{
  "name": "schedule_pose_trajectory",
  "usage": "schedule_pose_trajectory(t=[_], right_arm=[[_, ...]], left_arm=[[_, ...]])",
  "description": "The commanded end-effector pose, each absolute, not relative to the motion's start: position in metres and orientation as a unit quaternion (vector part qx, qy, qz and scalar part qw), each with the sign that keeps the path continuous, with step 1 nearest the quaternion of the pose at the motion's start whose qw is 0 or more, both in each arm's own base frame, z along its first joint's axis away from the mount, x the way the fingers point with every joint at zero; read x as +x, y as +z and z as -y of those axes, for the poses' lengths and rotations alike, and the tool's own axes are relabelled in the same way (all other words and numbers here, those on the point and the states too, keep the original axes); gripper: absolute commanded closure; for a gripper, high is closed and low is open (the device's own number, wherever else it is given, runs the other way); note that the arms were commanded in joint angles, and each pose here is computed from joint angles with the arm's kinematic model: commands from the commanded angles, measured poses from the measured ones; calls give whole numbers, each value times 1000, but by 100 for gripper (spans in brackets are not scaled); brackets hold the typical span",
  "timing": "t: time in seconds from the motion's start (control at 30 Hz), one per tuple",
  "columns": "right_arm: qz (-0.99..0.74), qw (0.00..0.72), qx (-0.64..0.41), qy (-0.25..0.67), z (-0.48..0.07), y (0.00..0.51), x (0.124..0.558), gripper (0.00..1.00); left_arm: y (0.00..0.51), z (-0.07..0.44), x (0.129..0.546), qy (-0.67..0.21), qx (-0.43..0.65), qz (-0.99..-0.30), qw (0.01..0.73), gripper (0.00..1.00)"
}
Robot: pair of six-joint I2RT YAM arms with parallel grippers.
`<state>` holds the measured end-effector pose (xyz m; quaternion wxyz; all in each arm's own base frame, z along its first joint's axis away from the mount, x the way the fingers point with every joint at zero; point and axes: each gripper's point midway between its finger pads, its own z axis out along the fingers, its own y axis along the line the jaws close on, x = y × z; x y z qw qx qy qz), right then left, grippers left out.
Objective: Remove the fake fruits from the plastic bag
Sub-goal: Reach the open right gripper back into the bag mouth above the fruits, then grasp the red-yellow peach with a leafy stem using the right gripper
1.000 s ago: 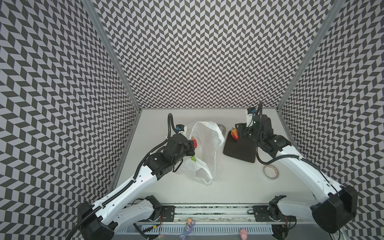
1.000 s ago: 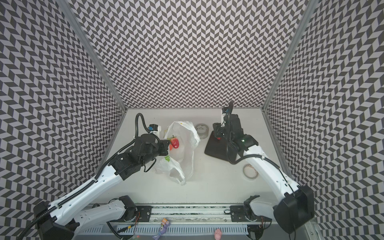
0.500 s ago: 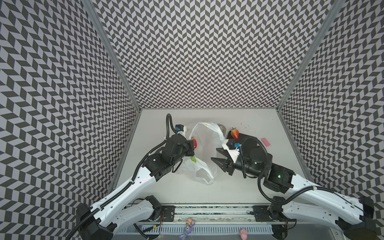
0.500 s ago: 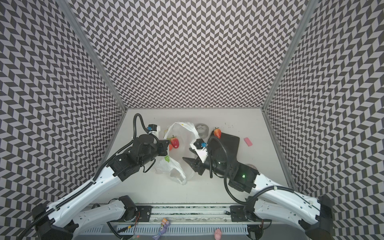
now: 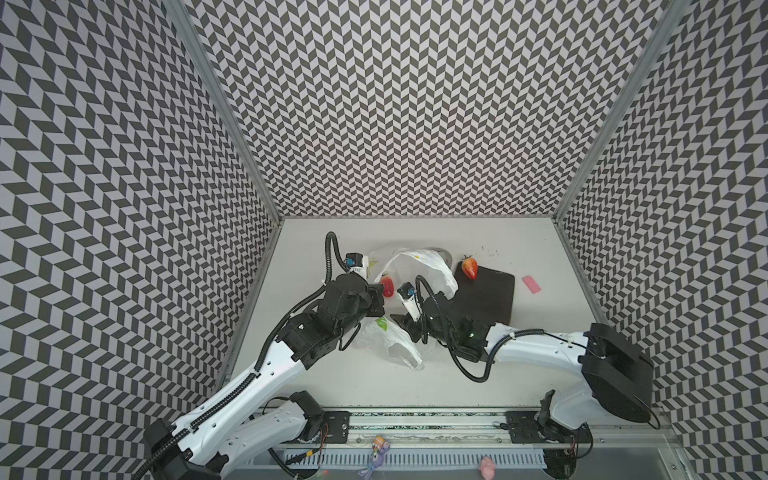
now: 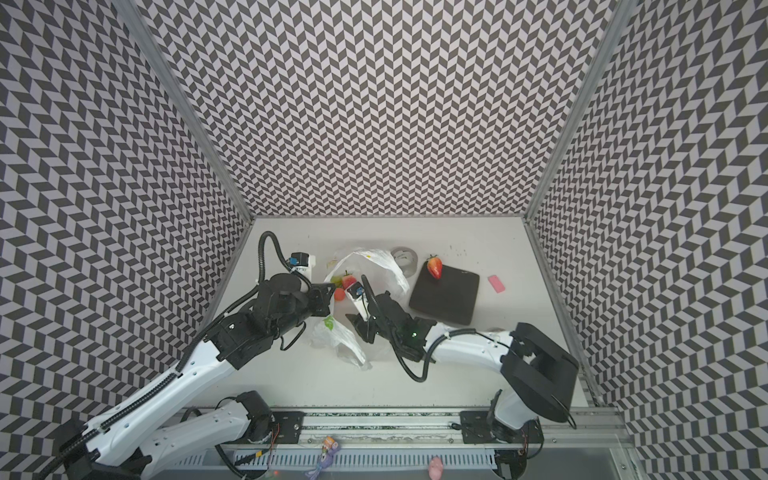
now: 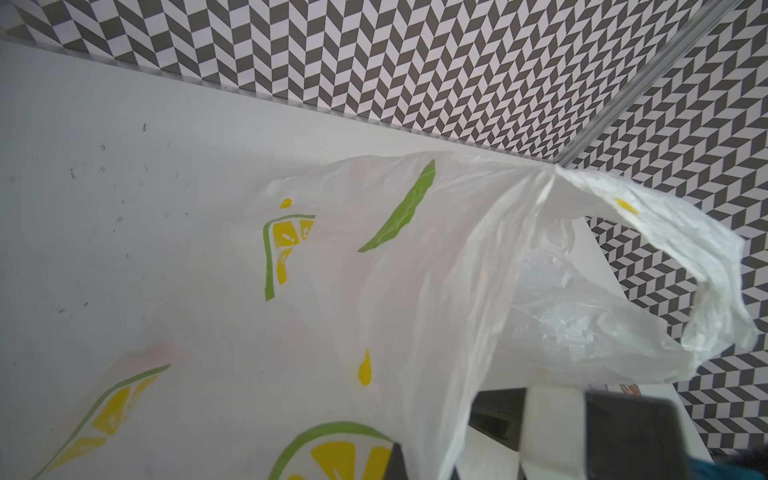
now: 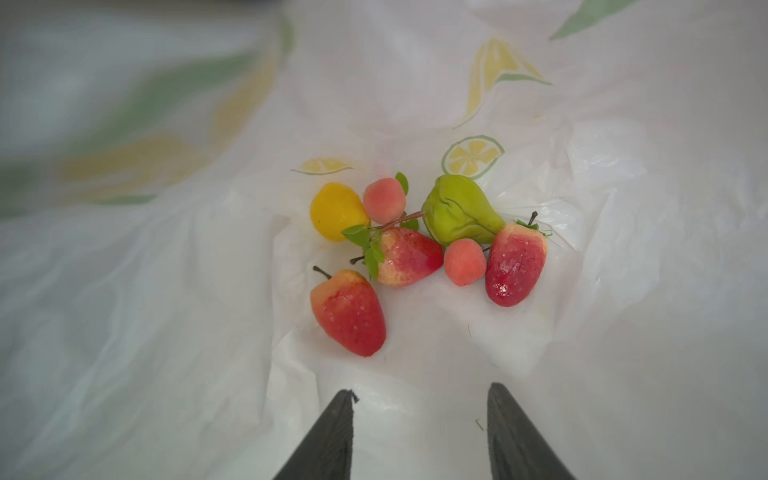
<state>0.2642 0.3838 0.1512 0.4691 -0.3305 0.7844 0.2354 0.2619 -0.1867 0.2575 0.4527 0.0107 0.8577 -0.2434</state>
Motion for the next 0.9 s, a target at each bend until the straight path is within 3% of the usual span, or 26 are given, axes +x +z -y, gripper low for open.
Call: schedule_pose_trajectory(t=[0.0, 0.47, 0.87], right_arm=[[-778, 512, -255, 260, -401, 175, 293, 47], [-854, 445, -108, 248, -409, 102, 358, 38], [-854, 452, -79, 246, -425, 84, 396, 29]], left_arm=[[248, 178, 254, -240, -5, -867, 437, 100], [236, 167, 246, -228, -34, -881, 412, 100], [233, 175, 247, -242, -29, -882, 404, 100]])
